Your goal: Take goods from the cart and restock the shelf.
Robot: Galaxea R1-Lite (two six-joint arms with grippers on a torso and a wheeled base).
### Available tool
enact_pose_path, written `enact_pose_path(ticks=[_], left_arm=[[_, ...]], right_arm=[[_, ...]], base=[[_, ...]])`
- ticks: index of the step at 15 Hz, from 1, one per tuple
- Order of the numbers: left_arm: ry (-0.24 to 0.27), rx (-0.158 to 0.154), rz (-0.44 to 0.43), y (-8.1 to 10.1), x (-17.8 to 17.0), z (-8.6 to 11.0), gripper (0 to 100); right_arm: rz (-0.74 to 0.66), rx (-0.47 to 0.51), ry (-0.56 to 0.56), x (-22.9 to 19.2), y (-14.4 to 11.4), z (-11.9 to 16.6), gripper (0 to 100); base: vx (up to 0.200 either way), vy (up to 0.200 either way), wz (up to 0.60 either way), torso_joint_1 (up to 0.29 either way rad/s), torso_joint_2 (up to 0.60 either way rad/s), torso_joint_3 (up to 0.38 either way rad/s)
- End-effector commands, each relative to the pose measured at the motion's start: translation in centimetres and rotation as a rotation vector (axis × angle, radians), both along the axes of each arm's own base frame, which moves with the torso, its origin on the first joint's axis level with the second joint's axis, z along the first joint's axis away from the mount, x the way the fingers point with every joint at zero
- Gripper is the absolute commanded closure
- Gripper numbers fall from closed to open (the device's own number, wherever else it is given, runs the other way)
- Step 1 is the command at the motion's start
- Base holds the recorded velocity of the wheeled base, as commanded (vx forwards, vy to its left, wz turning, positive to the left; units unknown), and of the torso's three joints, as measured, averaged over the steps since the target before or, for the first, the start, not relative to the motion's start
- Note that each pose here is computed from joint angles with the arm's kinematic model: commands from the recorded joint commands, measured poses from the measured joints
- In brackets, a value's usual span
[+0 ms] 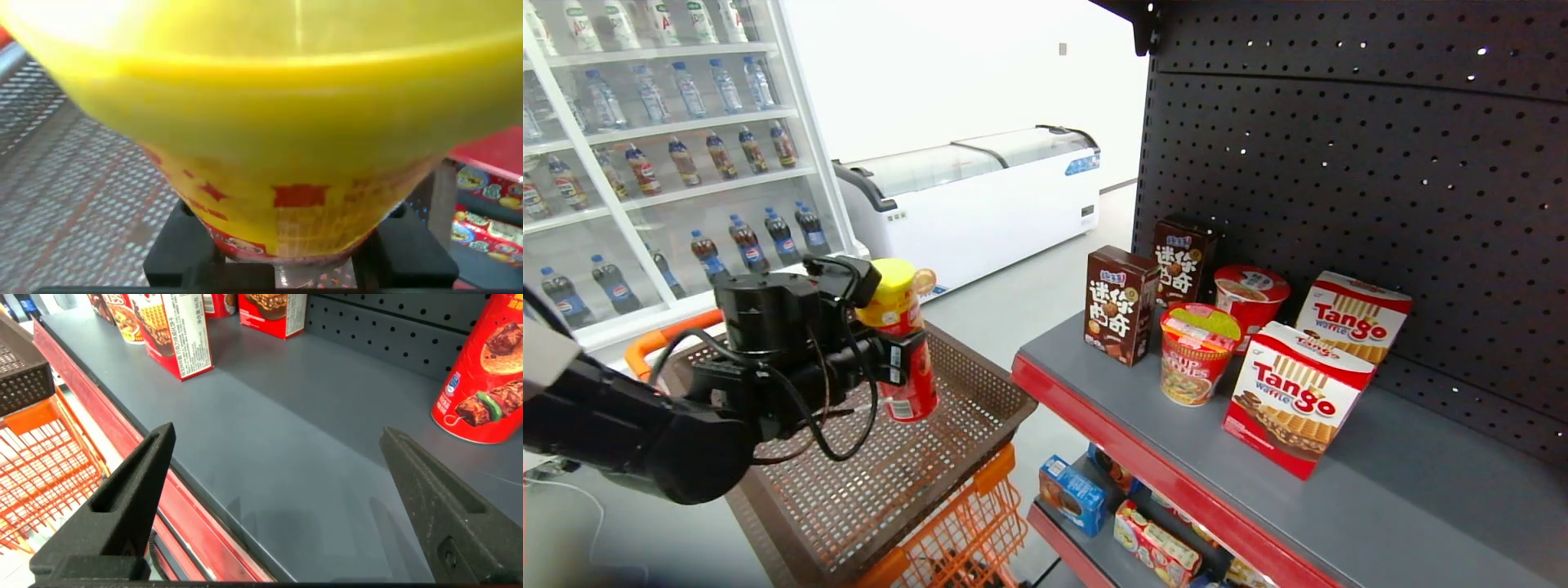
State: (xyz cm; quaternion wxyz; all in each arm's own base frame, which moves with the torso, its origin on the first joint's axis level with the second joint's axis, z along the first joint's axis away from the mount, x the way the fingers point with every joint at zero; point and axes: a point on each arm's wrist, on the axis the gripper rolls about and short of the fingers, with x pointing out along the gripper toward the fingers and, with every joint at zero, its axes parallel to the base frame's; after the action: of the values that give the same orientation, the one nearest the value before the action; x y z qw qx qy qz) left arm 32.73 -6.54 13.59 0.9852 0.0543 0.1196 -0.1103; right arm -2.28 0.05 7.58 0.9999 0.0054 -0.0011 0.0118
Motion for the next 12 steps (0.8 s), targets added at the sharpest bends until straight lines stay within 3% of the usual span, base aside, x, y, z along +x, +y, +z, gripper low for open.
enact_pose_path(ticks=[1,3,7,8,12], left_arm=[[-0.051,-0.019,0.015,1.1,-4.4,5.6,100],[0.028,-0.017,-0.016,2.1,-7.2,5.9,100],[0.015,-0.040,-0.012,2.9,-11.5,6.1,100],[-0.020,-0.088,-0.011,3.1,-13.2,6.7,100],[-0.034,-0.092,-0.027,3.3,-14.1,6.8,100]], right_arm=[[0.001,0.000,-0.001,0.0,0.0,0.0,0],[-0.001,0.000,-0.001,0.0,0.0,0.0,0],[0.001,0.000,-0.001,0.0,0.0,0.0,0],[0.001,0.000,-0.001,0.0,0.0,0.0,0],[0.001,0.000,-0.001,0.0,0.0,0.0,0]], base=[[0.000,0.000,0.00,0.000,0.00,0.000],[0.000,0.000,0.00,0.000,0.00,0.000],[0.000,0.000,0.00,0.000,0.00,0.000],[0.000,0.000,0.00,0.000,0.00,0.000],[0.000,0.000,0.00,0.000,0.00,0.000]])
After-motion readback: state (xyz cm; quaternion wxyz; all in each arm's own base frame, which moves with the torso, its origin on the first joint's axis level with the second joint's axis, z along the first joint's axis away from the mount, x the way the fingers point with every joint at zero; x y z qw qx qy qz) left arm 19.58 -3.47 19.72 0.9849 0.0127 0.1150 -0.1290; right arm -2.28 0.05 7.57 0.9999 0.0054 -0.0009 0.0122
